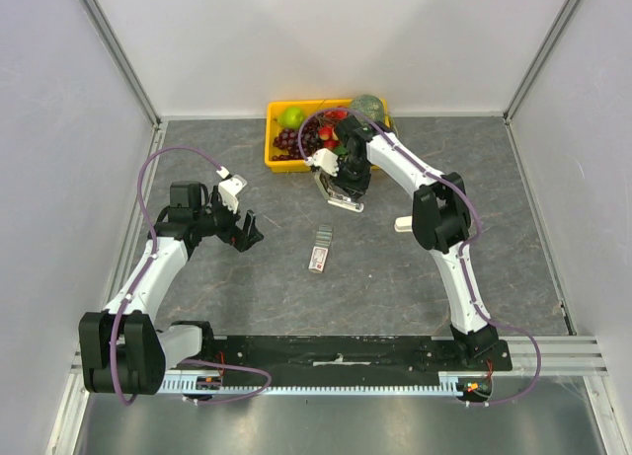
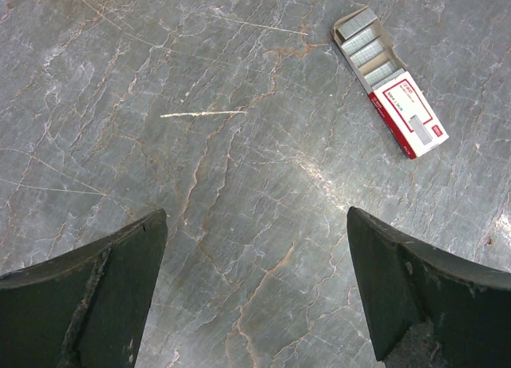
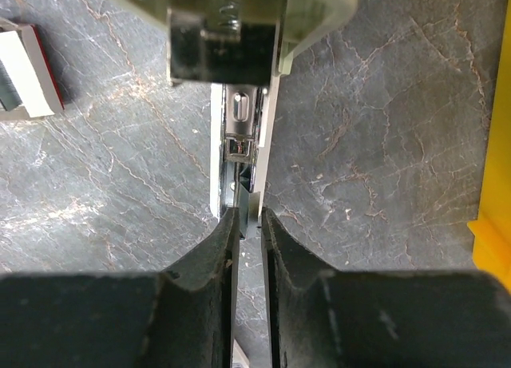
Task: Load the staples into the stapler
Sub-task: Pick up the stapler.
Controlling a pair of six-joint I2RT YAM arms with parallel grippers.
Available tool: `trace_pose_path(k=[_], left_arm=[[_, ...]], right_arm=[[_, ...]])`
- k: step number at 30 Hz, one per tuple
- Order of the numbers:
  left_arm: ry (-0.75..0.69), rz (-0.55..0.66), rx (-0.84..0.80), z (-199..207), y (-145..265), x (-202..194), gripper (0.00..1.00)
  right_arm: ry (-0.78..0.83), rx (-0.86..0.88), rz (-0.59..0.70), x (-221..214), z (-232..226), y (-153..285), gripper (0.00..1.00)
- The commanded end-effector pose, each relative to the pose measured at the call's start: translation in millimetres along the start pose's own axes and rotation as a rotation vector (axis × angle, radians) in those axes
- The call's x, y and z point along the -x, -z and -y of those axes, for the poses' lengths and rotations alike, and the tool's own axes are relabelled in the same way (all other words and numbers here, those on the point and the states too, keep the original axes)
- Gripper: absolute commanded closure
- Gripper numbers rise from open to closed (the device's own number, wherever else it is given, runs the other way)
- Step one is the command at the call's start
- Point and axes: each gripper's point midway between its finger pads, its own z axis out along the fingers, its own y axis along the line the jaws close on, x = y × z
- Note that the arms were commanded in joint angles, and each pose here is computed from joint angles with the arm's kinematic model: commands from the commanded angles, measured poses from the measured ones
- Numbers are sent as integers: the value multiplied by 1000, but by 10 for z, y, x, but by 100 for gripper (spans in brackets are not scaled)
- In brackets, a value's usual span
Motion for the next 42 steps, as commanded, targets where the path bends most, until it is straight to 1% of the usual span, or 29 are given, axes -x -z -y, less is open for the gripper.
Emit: trace_pose_path(k=[1, 6, 15, 18, 20, 23, 28, 34, 42], left_arm=[[-15, 36, -14, 9, 27, 118, 1], [-14, 36, -14, 9, 27, 112, 1], [-11, 36, -16, 12, 29, 116, 1], [-11, 35, -16, 14, 27, 110, 1], [-11, 37, -17, 15, 29, 117, 1], [-12, 38, -20, 17, 27, 122, 1], [-11, 37, -19, 15, 27, 121, 1], [-13, 39, -17, 9, 29, 124, 1], [-13, 39, -17, 9, 29, 124, 1]], right_arm=[[-36, 33, 42, 36, -16, 15, 78], [-53, 52, 50, 20, -30, 7, 82], [-72, 85, 57, -20, -54, -36, 82], [-76, 104, 69, -13, -82, -41, 80], [-79, 108, 69, -15, -90, -51, 75], [-79, 105, 61, -28, -79, -70, 74], [-82, 111, 51, -56, -88, -112, 75], [-71, 105, 81, 12, -84, -23, 81], [-67, 89, 109, 62, -58, 99, 82]])
